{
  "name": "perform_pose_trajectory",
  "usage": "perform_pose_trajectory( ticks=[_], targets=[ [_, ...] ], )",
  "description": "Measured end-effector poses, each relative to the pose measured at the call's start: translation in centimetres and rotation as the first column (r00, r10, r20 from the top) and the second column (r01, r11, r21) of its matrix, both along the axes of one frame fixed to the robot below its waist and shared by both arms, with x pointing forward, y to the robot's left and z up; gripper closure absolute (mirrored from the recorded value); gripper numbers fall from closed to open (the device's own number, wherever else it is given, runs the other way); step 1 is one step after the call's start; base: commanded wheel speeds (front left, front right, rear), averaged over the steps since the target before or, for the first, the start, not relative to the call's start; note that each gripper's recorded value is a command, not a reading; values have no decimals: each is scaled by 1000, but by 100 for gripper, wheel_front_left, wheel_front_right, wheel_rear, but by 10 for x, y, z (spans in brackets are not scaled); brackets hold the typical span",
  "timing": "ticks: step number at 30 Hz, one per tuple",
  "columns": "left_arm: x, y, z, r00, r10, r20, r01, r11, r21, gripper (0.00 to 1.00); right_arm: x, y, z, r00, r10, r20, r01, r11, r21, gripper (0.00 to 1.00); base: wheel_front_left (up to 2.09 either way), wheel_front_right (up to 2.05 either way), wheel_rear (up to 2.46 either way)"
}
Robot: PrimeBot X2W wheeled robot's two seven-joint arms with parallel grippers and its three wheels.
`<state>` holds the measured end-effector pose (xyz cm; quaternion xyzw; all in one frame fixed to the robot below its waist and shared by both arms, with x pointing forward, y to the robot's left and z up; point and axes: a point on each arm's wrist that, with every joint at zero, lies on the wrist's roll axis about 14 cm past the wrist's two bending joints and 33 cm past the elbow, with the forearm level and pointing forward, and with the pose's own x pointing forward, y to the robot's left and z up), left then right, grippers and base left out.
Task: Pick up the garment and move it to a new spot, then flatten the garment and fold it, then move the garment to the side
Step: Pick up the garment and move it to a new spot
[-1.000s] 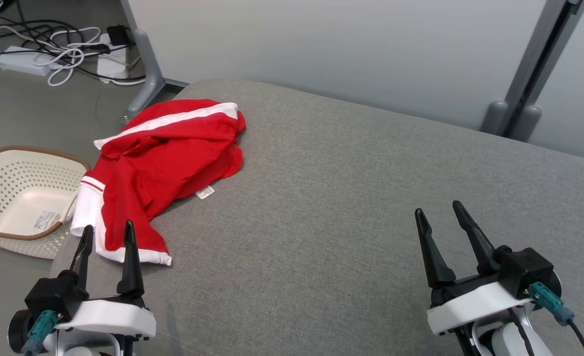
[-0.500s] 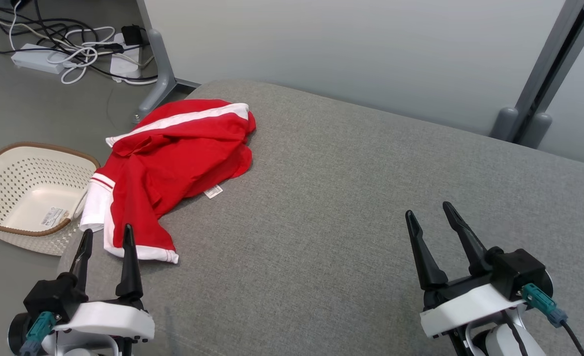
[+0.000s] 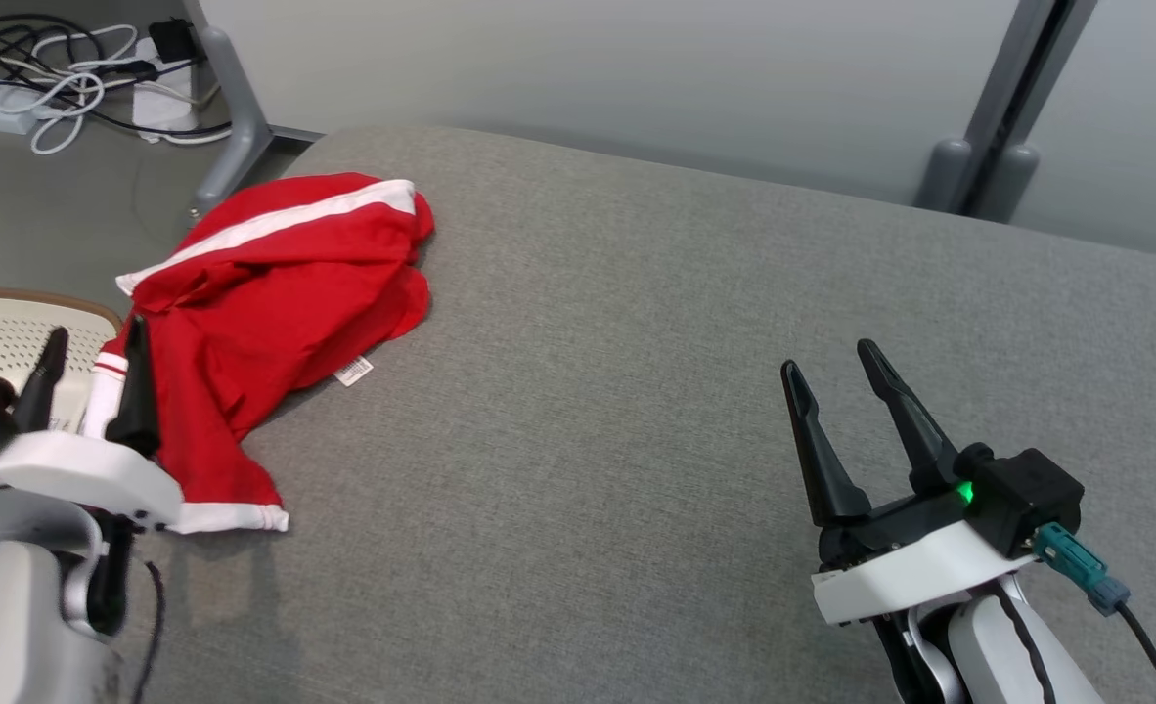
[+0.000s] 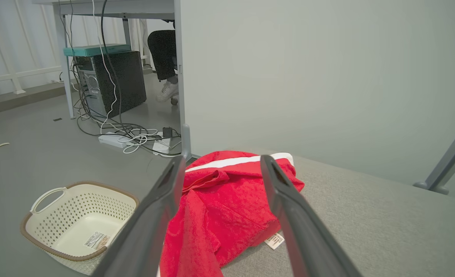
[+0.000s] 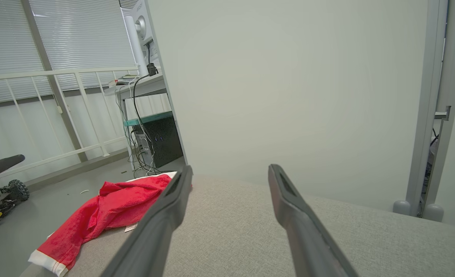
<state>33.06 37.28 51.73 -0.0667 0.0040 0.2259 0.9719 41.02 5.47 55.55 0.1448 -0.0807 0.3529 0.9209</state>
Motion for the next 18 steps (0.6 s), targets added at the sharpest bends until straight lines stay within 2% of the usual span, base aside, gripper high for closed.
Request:
perform_pose_trajectory(
  ticks=[10, 18],
  targets=[
    [73, 34, 12, 993, -44, -107, 39, 998, -45, 0, 22, -22, 8, 998, -52, 40, 51, 999, 19, 0, 0, 0, 0],
    [126, 46, -29, 952, -79, -295, 39, 989, -140, 0, 48, -50, -7, 992, -127, 26, 126, 992, 11, 0, 0, 0, 0]
  ],
)
